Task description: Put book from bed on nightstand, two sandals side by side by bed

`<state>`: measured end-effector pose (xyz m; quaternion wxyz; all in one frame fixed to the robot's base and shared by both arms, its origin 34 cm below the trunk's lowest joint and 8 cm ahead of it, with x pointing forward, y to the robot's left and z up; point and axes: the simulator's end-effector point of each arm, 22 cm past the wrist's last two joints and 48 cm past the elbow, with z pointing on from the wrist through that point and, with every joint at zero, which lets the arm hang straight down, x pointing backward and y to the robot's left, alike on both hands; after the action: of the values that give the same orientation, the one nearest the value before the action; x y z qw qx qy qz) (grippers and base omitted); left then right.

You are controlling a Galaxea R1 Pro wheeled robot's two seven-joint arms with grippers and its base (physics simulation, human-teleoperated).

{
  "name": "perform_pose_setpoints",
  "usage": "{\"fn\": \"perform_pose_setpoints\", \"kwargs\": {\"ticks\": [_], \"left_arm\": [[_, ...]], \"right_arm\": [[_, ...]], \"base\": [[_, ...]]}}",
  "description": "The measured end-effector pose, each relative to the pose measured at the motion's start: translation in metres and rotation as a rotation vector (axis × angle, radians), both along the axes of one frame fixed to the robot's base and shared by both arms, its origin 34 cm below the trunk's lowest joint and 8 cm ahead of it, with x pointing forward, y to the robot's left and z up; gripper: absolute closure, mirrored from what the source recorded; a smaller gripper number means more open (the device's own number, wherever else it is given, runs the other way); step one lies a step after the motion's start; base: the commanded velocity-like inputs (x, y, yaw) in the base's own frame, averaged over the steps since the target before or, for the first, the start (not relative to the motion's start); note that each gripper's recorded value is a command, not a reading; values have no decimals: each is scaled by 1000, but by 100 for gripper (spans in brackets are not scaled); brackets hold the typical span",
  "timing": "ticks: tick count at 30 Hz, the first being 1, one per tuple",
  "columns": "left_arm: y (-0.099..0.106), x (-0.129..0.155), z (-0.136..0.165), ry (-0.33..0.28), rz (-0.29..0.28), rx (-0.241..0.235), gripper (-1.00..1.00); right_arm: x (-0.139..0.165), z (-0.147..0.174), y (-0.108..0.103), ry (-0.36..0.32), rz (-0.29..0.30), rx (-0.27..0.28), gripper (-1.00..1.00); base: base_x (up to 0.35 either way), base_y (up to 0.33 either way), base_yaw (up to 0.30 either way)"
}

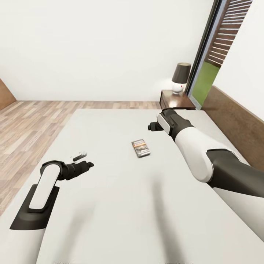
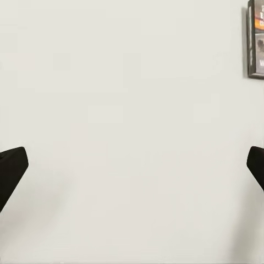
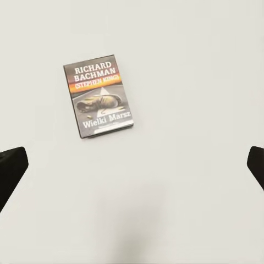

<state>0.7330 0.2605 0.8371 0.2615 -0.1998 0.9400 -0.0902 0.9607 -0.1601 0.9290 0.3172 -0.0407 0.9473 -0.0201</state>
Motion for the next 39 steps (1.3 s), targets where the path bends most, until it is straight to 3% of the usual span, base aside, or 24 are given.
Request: {"fn": "perform_pose_setpoints", "kwargs": {"ticks": [39], "left_arm": [[7, -9, -40, 72, 11, 7, -100]], "right_arm": [[3, -45, 0, 55, 0, 2, -100]], "base": [[0, 35, 1]]}}
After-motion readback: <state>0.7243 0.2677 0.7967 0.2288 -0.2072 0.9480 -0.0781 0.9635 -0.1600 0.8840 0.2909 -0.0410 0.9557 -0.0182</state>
